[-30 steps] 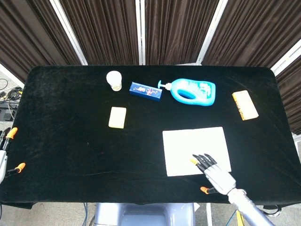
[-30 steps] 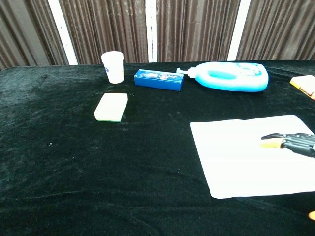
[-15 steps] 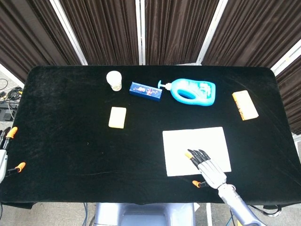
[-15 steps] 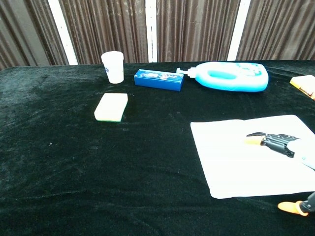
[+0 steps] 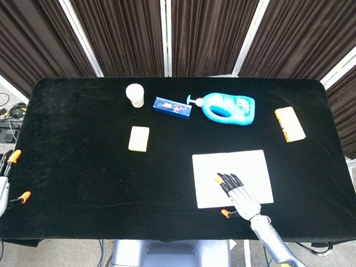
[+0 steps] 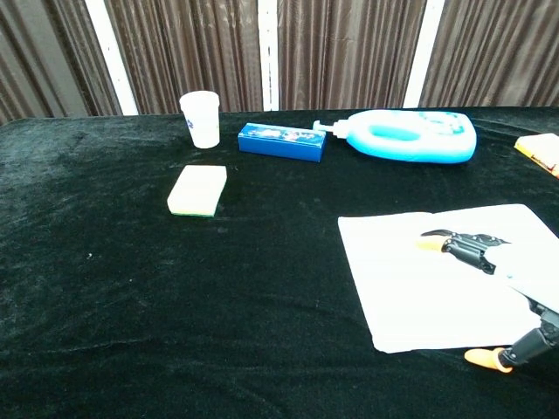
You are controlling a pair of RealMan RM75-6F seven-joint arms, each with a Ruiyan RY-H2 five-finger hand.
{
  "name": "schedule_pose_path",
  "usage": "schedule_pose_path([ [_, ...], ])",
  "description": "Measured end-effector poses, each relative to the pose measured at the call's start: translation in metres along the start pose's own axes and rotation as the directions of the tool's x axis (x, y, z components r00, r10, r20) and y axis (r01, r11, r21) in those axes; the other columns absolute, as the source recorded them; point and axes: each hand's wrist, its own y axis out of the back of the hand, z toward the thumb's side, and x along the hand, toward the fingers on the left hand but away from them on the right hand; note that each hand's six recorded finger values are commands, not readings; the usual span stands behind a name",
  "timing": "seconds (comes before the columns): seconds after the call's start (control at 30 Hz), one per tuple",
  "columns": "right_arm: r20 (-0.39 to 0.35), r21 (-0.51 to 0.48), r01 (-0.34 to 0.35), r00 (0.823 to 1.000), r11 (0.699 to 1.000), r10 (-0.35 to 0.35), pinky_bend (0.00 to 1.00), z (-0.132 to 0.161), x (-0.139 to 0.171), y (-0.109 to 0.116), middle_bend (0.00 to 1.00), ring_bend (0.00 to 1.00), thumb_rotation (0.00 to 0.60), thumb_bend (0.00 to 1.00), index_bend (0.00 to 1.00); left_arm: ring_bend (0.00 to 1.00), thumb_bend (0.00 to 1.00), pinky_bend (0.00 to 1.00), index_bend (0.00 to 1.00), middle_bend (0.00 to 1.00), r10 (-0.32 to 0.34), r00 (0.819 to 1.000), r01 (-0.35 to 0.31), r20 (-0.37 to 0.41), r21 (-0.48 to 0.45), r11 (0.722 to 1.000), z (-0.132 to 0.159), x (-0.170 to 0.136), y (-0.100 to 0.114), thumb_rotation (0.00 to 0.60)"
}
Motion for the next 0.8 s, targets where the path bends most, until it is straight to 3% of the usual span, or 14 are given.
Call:
schedule_pose_path([
  [0.8, 0.062, 0.019, -0.006, 0.998, 1.0, 0.004, 0.0, 0.002, -0.019, -0.02, 0.0, 0.0, 0.6, 0.08, 0.0, 0.0, 0.14, 0.0, 0.0, 0.0, 0.008, 1.0, -0.008, 0.003, -0.032, 0.999, 0.0, 0.0, 0.003, 0.6],
])
